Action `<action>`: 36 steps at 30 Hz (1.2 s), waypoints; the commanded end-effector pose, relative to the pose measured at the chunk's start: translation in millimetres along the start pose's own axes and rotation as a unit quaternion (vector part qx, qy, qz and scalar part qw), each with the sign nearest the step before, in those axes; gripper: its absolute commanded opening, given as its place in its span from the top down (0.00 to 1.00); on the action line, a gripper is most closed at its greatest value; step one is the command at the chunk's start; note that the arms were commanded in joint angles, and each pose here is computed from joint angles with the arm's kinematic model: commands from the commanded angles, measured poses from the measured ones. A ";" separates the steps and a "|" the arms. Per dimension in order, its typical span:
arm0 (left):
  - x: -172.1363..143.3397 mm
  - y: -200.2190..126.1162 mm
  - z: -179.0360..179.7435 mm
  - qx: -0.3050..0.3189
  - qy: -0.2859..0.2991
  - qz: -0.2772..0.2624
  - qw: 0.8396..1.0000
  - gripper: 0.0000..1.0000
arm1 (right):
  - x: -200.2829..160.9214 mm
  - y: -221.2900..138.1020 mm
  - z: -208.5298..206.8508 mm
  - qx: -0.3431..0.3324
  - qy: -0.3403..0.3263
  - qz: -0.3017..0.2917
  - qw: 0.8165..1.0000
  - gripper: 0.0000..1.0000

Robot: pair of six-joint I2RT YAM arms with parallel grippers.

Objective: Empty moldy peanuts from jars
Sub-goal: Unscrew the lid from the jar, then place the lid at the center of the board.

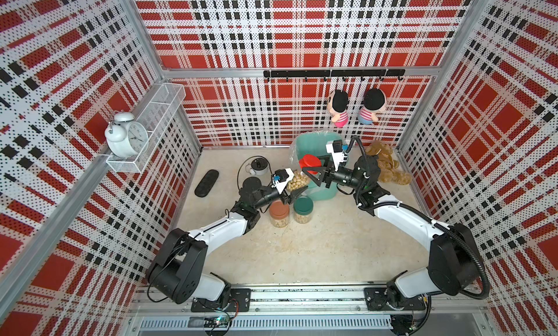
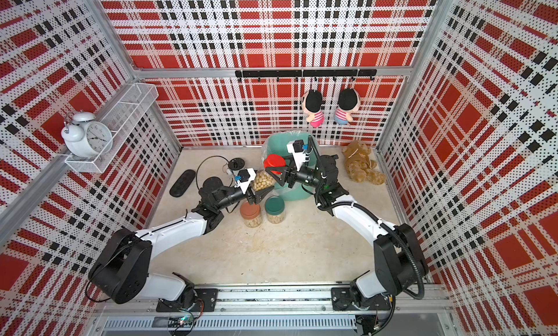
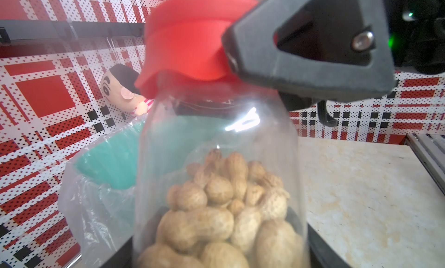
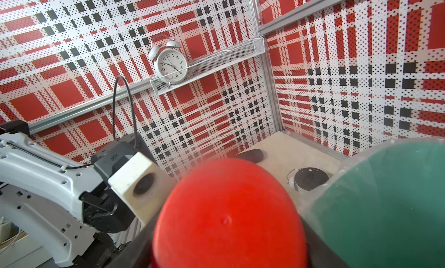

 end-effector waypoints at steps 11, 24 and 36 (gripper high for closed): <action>-5.5 3.9 0.7 -0.005 0.003 0.010 1.000 1.00 | 65.3 -21.9 19.3 0.018 -0.055 -0.077 0.995 0.72; -4.7 8.6 0.9 -0.005 0.010 0.009 1.000 1.00 | 99.1 -48.8 30.4 -0.029 -0.063 -0.093 0.993 0.71; 7.3 -1.8 15.7 0.045 0.013 -0.015 0.999 1.00 | 28.8 -111.9 8.2 -0.249 -0.047 -0.022 0.967 0.70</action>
Point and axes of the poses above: each gripper's point midway between its finger pads, its own y axis out along the fingers, its own z axis along the line the jaws close on, x = y × z, the point moved 4 cm from there along -y, back along the fingers, and after that the axes turned 3 degrees about y, right-handed, at the moved point
